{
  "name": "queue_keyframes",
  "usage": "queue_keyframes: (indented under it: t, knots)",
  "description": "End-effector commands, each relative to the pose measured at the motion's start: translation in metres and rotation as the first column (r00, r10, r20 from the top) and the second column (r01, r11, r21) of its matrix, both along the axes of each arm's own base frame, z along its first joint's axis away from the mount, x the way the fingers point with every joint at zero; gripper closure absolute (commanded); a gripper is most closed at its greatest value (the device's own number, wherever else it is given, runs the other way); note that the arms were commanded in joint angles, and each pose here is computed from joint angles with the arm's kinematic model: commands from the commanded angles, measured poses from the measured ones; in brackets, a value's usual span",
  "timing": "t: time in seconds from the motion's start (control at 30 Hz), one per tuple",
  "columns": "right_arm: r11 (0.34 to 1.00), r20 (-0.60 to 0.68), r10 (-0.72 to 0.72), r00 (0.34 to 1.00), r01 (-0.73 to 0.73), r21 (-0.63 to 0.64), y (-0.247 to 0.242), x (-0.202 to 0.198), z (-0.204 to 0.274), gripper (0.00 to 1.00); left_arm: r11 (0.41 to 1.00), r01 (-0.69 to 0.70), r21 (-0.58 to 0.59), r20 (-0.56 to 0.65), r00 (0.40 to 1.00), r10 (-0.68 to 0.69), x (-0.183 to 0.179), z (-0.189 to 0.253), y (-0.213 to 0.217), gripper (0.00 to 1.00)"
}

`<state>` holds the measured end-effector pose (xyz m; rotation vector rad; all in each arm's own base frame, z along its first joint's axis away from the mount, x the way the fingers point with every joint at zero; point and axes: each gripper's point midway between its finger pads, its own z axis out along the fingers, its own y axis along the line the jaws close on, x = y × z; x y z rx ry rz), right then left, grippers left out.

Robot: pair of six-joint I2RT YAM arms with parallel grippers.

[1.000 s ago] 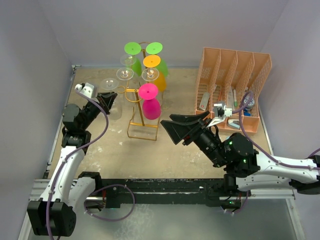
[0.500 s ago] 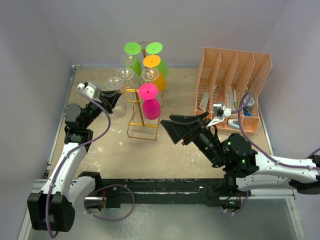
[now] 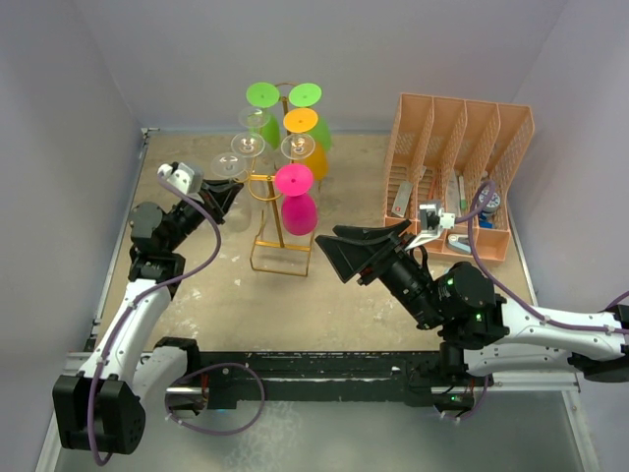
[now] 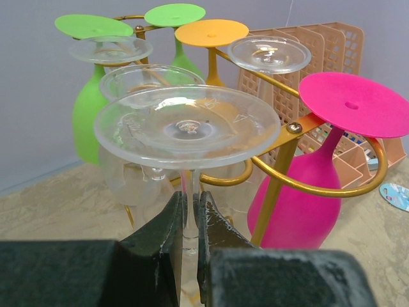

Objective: Place the wine glass upside down on the wine glass rack

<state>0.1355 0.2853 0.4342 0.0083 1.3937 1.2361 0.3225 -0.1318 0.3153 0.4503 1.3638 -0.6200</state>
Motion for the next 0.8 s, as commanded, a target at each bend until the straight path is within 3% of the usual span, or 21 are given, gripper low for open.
queue_keyframes:
  t: [0.0, 0.43, 0.57, 0.77]
  knots:
    - [0.998, -0.009, -0.024, 1.000, 0.025, 0.056, -0.007, 0.003, 0.010, 0.33, 1.000, -0.026, 0.015, 0.083, 0.996, 0.025, 0.004, 0.020, 0.002, 1.00]
    - [0.999, -0.012, -0.022, 1.000, 0.022, 0.044, -0.001, 0.004, 0.007, 0.33, 0.997, 0.047, 0.055, 0.074, 0.996, -0.051, -0.004, 0.012, -0.011, 1.00]
    - [0.999, -0.016, -0.016, 1.000, 0.017, 0.048, 0.000, 0.003, 0.007, 0.33, 0.999, -0.014, 0.039, 0.031, 0.999, 0.013, 0.003, -0.004, -0.003, 0.92]
    - [0.999, -0.016, -0.017, 1.000, 0.017, 0.046, 0.000, 0.003, 0.007, 0.33, 0.999, -0.007, 0.048, 0.028, 1.000, 0.005, 0.001, -0.012, -0.006, 0.81]
